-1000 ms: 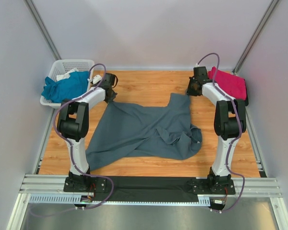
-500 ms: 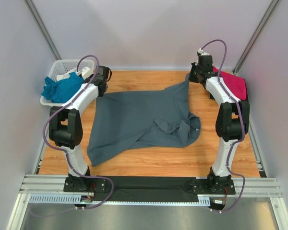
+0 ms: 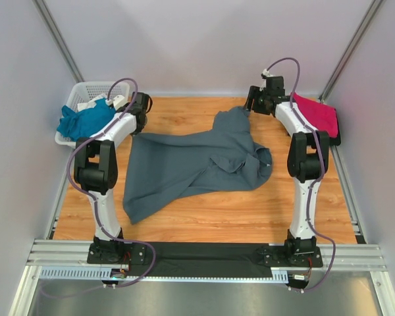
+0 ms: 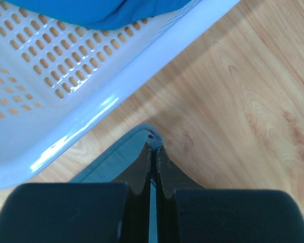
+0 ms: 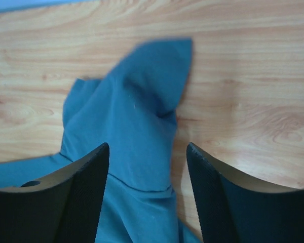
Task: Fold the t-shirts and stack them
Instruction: Flatten the tshirt out
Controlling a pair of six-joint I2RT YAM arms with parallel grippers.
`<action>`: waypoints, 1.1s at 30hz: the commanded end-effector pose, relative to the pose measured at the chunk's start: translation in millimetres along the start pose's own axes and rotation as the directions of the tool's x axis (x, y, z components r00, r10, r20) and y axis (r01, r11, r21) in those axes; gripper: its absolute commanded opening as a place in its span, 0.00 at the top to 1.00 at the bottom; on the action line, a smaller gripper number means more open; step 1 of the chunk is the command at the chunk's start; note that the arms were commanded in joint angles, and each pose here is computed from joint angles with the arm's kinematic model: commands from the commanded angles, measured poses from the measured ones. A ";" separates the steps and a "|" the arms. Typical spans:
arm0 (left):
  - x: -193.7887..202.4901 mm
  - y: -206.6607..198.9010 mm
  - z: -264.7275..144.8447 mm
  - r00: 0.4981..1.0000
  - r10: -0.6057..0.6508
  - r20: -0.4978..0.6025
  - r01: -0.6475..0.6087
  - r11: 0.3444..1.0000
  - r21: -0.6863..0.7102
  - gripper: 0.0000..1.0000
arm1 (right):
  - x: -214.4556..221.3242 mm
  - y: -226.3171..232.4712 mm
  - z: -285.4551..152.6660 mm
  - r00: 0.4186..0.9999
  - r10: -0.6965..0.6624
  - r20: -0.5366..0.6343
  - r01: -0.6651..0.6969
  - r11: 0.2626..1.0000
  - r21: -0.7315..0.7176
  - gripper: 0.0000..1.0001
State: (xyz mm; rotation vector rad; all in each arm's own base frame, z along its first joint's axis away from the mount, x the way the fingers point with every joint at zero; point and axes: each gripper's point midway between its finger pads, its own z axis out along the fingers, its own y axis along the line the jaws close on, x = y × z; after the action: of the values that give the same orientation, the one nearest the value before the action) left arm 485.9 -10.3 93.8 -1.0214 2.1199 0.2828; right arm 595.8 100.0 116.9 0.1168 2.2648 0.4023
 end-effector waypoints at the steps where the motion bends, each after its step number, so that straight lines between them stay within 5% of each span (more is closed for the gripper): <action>1: -32.1 -21.0 0.8 0.998 -0.012 0.060 0.009 0.999 0.049 1.00 | -6.0 17.0 -15.9 1.000 0.001 -0.029 -0.002 0.999 -0.042 0.35; 12: -26.6 -22.7 6.4 0.998 0.036 0.048 -0.038 0.998 0.051 1.00 | 94.3 76.5 -104.8 0.979 -0.085 -0.186 0.069 0.994 -0.090 0.29; 18: -19.9 -14.9 2.8 0.998 0.048 0.030 -0.049 0.997 0.052 1.00 | 150.9 98.0 -118.1 0.942 -0.169 -0.290 0.161 0.986 -0.051 0.30; 24: -21.2 -7.4 -1.8 0.996 0.085 0.041 -0.087 0.995 0.049 1.00 | 180.3 54.1 -141.6 0.911 -0.150 -0.384 0.252 0.940 0.231 0.35; 33: -20.2 -5.2 -4.6 0.995 0.094 0.042 -0.097 0.993 0.061 1.00 | 218.5 44.8 -160.4 0.893 -0.094 -0.439 0.223 0.942 0.252 0.37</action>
State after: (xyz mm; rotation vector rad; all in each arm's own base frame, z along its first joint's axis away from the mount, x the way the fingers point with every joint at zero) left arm 490.1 -7.7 81.6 -0.8836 2.1984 0.3164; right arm 335.6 150.1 70.0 -0.0522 2.7444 0.0121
